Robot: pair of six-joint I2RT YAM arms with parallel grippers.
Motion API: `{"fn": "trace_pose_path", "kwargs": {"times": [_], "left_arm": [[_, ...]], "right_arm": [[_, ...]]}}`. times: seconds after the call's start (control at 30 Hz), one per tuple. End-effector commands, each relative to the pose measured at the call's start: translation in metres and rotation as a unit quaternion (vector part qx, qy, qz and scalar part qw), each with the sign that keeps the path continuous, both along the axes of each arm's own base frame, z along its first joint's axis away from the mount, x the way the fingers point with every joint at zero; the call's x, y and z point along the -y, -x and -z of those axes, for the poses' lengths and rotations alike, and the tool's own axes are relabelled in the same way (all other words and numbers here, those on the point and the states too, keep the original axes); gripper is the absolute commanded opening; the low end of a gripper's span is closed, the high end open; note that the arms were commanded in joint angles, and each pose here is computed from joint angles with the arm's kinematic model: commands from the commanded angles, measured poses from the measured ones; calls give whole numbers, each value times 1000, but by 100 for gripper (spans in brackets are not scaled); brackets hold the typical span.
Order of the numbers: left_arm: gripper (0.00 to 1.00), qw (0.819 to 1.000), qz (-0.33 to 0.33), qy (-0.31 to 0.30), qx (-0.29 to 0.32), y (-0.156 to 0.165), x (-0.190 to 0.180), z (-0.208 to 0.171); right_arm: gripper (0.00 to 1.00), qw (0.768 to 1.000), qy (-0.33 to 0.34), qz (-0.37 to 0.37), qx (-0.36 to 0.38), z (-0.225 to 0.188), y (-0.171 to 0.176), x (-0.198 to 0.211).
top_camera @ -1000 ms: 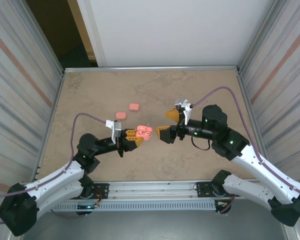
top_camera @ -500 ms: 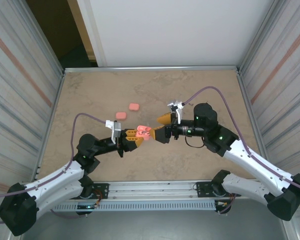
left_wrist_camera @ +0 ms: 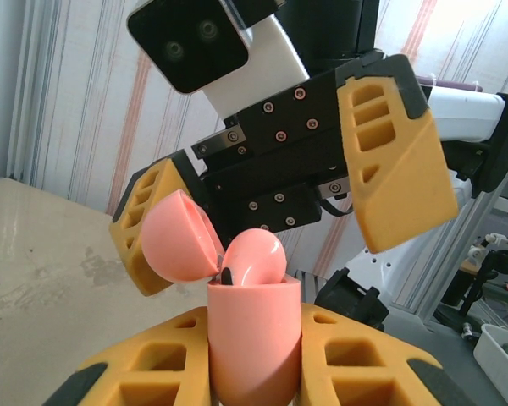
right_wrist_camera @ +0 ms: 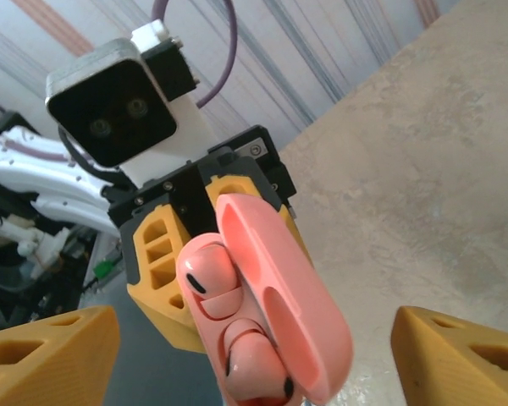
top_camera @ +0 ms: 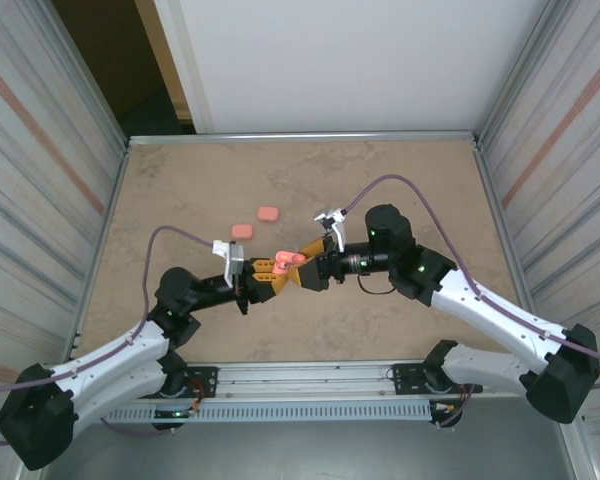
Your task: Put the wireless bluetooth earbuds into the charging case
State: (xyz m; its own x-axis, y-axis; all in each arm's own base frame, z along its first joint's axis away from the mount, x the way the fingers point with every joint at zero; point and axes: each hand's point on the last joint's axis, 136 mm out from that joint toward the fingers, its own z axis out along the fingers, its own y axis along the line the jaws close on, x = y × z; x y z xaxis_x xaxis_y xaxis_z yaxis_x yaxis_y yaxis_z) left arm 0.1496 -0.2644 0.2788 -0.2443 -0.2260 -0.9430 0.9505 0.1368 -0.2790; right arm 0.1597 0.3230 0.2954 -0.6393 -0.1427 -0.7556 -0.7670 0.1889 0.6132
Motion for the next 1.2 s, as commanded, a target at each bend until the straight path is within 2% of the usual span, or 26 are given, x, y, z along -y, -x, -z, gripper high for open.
{"fn": "trace_pose_path", "kwargs": {"times": [0.0,0.33,0.67,0.77,0.9,1.17], "left_arm": [[0,1000,-7,9,25,-1,1,-14],[0,1000,-18,-6,15,-7,2,-6],[0,999,-37,-18,8,-14,1,0],[0,999,-44,-28,-1,-18,2,4],[0,993,-75,-76,-51,-33,3,31],[0,963,-118,-167,-173,-58,5,112]], "right_arm": [[77,999,-31,-23,26,-31,8,-3],[70,998,-35,-23,49,-39,14,4],[71,998,-20,-2,58,-35,12,11],[73,997,5,42,60,-28,-2,20],[79,988,38,136,60,-19,-31,48],[92,944,102,313,-18,44,-83,115]]}}
